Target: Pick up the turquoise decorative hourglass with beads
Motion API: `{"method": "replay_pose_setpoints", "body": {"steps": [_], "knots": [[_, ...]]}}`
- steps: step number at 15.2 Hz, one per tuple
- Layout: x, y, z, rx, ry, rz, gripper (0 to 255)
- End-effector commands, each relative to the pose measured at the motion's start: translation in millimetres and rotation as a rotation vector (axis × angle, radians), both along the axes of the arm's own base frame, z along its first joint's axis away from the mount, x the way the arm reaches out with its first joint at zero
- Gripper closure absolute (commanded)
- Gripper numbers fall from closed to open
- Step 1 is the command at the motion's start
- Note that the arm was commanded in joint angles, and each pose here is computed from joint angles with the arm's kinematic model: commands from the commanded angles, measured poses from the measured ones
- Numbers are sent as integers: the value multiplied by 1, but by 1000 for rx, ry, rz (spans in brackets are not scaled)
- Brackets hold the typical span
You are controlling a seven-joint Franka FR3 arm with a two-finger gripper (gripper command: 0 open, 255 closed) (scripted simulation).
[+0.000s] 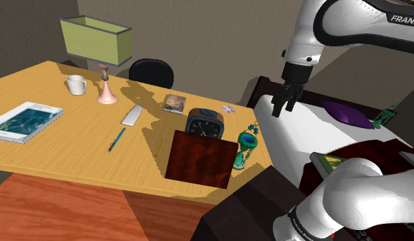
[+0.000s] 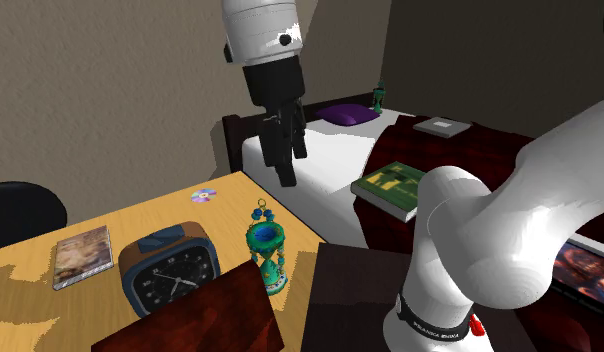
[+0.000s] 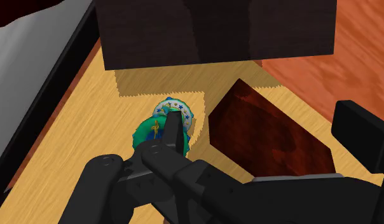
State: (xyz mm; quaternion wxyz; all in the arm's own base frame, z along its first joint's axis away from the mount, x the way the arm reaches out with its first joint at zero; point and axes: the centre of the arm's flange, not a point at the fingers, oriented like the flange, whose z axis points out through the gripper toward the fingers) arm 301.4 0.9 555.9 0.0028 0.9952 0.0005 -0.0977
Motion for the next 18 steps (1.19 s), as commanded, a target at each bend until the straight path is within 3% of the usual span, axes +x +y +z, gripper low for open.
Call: {"method": "replay_pose_setpoints", "body": {"steps": [1, 18], "knots": [[0, 0, 0, 0, 0, 0, 0], [92, -113, -145, 28, -72, 57, 0]]}}
